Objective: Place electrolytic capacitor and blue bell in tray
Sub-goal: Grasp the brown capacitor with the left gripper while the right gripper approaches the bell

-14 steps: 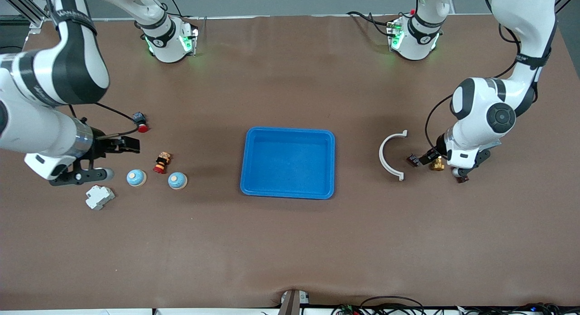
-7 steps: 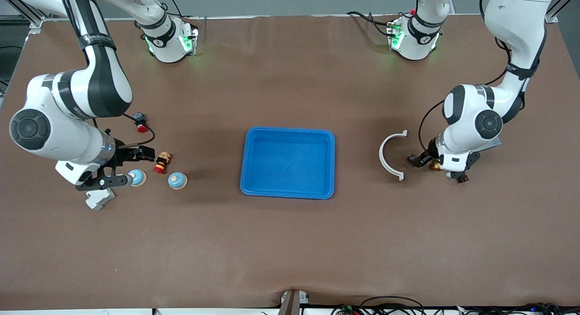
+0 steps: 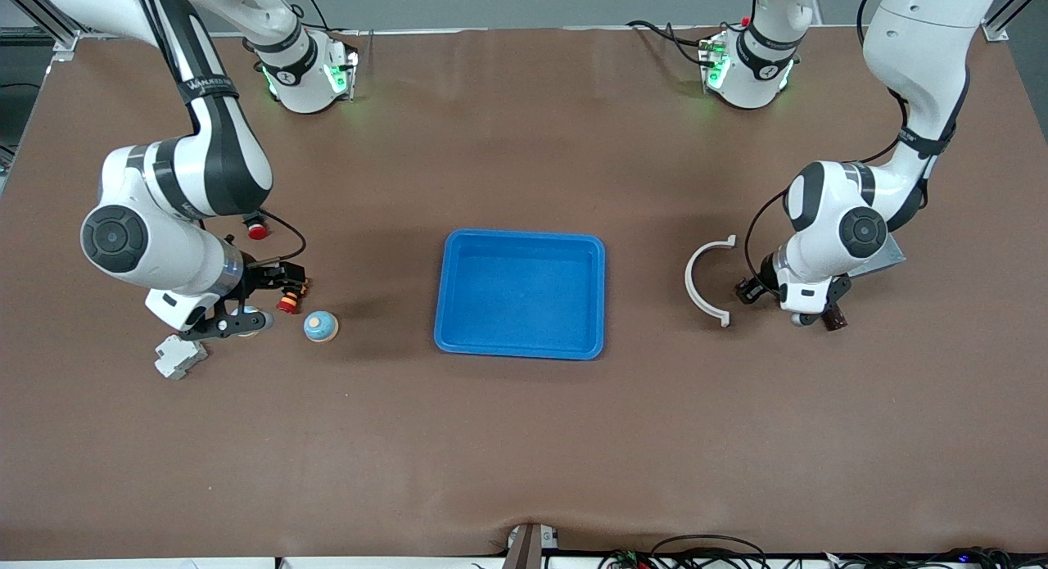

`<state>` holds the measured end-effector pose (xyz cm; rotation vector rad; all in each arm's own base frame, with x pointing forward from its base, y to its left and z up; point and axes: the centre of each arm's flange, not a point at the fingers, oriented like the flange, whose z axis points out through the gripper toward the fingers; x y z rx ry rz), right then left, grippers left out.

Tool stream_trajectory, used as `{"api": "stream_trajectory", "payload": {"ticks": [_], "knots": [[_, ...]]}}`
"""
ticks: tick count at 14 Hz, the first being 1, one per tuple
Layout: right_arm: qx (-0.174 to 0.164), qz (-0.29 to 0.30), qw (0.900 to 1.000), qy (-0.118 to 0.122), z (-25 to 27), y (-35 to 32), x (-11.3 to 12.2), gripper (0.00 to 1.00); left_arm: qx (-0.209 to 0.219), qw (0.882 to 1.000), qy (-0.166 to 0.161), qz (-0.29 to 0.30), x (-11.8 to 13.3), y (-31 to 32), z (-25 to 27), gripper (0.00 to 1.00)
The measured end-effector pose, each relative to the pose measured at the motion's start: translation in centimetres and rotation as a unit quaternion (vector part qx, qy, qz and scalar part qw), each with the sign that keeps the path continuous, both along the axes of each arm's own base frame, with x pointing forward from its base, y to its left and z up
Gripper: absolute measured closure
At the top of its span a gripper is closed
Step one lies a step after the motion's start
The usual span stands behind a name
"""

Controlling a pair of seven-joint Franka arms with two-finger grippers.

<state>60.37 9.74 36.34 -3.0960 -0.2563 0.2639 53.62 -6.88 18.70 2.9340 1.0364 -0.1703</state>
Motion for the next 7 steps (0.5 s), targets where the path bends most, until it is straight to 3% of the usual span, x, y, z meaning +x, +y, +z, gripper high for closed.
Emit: {"api": "stream_trajectory", "payload": {"ticks": [2,7], "knots": [[0.015,0.0,1.0,0.0,-0.8,0.2,0.0,0.0,0.0,1.0,0.002,-0.002,0.0,-0.2,-0.3,0.65],[0.02,0.017,0.999,-0.018,-4.4,0.7,-0.3,0.0,-0.001,1.0,-0.006,-0.002,0.5,-0.3,0.3,0.66]]}}
